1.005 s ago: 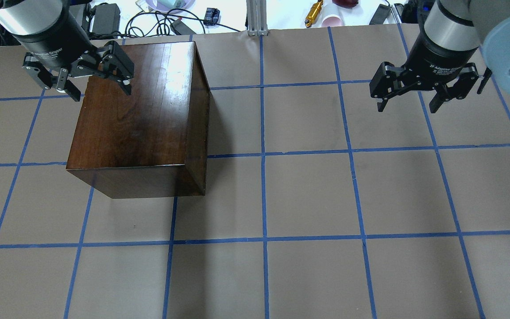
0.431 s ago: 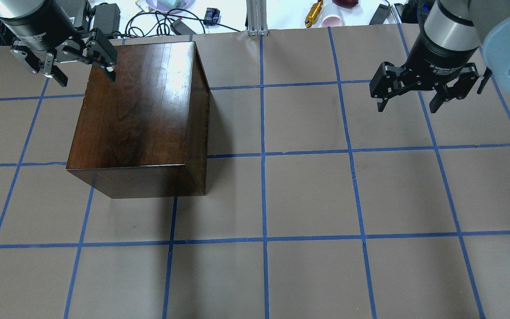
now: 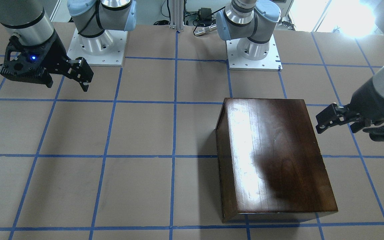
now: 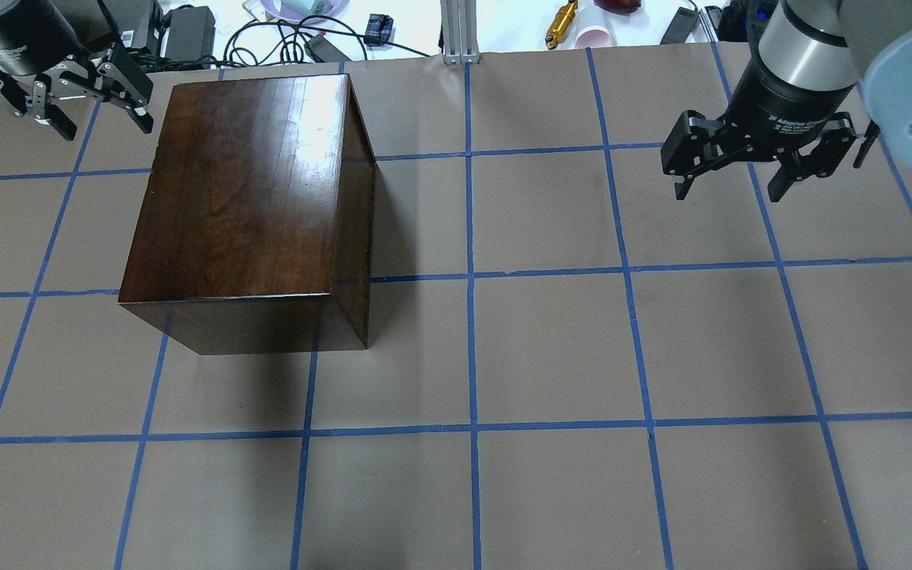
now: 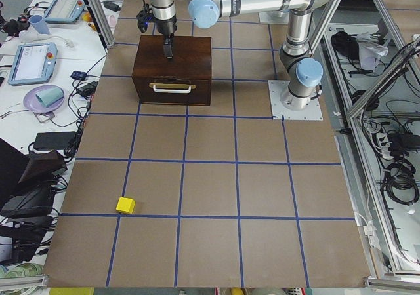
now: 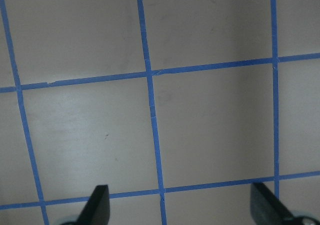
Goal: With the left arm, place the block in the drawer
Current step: 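Move the left gripper beside the cabinet toward the white drawer handle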
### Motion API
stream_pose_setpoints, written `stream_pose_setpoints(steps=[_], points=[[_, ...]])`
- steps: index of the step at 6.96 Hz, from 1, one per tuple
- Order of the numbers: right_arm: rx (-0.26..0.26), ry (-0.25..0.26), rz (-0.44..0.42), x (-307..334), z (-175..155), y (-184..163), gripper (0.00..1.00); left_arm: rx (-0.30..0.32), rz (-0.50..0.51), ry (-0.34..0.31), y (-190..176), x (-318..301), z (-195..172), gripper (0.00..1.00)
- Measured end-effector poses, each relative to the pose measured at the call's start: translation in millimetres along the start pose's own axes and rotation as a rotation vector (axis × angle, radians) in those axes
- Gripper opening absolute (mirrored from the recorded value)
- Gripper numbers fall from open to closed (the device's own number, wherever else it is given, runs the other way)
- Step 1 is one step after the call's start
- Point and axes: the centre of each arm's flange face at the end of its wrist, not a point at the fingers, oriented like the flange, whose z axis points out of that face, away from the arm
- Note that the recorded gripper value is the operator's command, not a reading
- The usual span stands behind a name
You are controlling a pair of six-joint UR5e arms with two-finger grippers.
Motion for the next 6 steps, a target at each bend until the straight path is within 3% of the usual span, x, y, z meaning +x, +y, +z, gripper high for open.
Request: stream_pose_setpoints(steps=[2,6], points=[[0.000,0.001,0.000,0,0,0,1.00,-0.017,0.035,0.017,-26,-49,23,1.00],[0.000,0.000,0.000,0,0,0,1.00,-0.015,0.097,0.149,-38,-108,65,1.00]])
